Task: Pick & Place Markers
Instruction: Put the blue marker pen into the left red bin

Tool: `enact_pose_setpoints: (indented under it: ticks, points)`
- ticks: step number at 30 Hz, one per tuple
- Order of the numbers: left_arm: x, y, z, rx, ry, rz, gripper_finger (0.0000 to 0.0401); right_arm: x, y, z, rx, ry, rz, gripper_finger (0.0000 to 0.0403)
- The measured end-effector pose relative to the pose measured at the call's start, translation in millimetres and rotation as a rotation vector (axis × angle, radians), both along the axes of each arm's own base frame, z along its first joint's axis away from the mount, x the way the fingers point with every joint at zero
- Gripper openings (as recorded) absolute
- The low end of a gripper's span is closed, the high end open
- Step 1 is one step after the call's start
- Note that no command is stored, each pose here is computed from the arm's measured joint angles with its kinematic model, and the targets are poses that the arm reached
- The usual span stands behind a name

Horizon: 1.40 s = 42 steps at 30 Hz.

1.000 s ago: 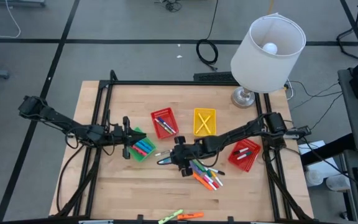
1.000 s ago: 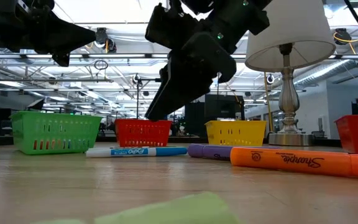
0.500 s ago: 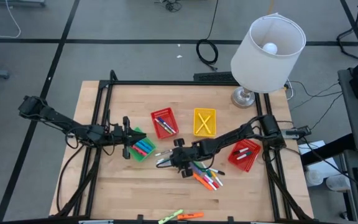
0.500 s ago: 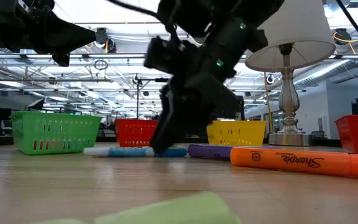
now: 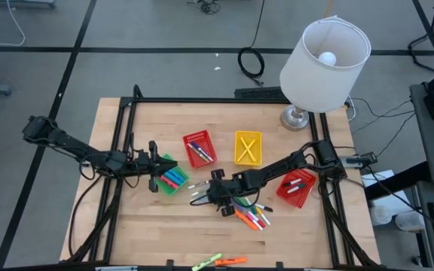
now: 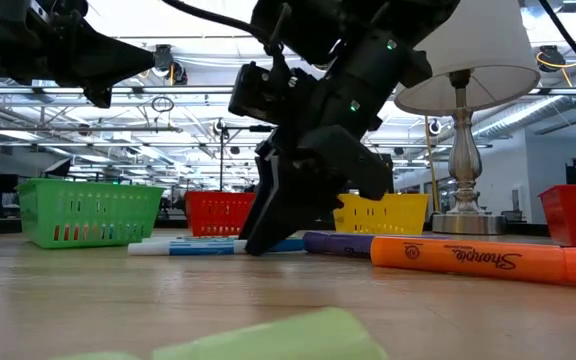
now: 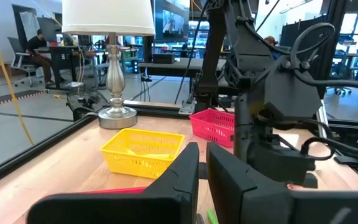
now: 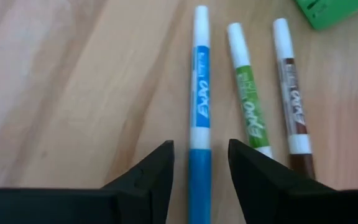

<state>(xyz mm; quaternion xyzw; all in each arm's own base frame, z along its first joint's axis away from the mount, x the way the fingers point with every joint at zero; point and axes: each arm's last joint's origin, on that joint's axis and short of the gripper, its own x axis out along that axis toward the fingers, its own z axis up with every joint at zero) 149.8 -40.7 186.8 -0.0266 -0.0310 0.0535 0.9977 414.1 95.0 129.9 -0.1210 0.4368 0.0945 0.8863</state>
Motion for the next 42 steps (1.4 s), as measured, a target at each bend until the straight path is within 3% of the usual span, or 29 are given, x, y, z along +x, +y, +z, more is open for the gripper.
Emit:
enact_pose_setpoints:
  ticks: [8, 18, 22, 31, 39, 42]
  points:
    - [0, 0, 0, -0.001, 0.000, 0.000, 0.0037, -3, 3, -3, 0.005, 0.012, 0.013, 0.0133]
    - [0, 0, 0, -0.004, 0.000, -0.001, 0.0037, 0, -1, -26, 0.025, 0.063, 0.077, 0.0026]
    - [0, 0, 0, -0.004, 0.000, -0.001, 0.0037, 2, -2, -27, 0.000, 0.047, 0.080, 0.0019]
    - [0, 0, 0, -0.004, 0.000, 0.000, 0.0037, -1, 4, 0, -0.037, -0.048, 0.101, 0.0019]
    - [0, 0, 0, -0.004, 0.000, -0.001, 0.0037, -7, 7, 52, -0.029, -0.190, 0.057, 0.0019]
    - [0, 0, 0, -0.004, 0.000, -0.001, 0.0037, -7, -5, 74, -0.001, -0.265, -0.024, 0.0019]
